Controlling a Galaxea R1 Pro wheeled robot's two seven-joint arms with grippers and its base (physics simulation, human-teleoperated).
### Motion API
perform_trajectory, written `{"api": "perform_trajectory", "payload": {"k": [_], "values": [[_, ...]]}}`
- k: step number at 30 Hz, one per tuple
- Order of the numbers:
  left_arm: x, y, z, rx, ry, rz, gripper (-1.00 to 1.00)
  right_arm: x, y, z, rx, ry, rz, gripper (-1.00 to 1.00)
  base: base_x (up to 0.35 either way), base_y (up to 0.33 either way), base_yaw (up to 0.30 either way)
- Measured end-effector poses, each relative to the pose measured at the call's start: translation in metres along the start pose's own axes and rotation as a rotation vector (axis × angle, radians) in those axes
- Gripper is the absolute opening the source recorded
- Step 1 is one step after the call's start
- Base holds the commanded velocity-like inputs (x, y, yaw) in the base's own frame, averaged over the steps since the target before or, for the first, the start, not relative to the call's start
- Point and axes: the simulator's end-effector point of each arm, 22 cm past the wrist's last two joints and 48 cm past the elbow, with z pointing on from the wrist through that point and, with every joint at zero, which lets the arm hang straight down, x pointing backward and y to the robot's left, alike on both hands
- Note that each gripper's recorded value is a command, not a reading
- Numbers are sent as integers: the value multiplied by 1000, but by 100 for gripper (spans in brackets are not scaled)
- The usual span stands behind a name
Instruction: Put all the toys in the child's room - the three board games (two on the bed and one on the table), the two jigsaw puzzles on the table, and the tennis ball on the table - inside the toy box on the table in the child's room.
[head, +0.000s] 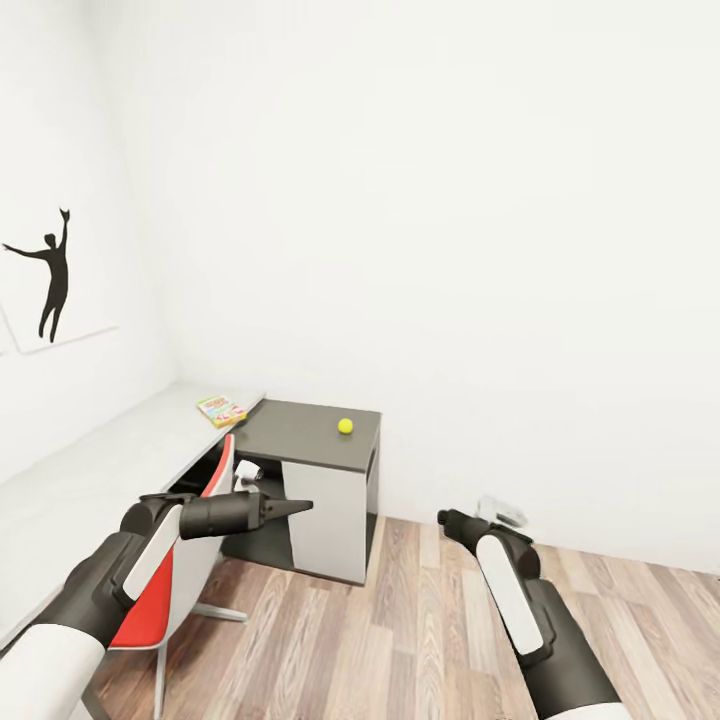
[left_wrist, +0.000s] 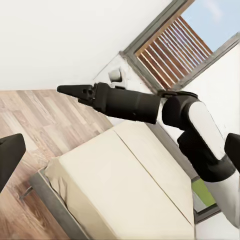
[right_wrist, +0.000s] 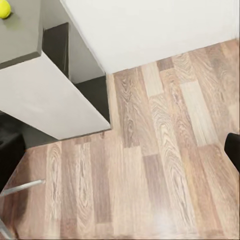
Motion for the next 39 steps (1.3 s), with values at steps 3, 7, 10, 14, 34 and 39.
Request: {"api": "perform_trajectory", "payload": {"k": [3,7,10,14,34,39], "values": [[0,0,0,0,0,0,100,30,-14,14,38,25,18,100,-111,0,-23],[1,1,0,-2,0,-2,100,73,-25,34,87,44,15,100,-89,0,-7],[2,1,0,-1,0,-5,100,96,-36,44,124,38,17,100,-34,0,-2],[3,1,0,-1,0,-6,100,131,-61,56,191,47,25,100,-10,0,-1],[3,0,2,0,0,-7,100,186,-101,65,266,71,15,100,-1,0,0],[3,0,3,3,0,-7,100,189,-98,65,256,73,-2,100,0,0,0]]}}
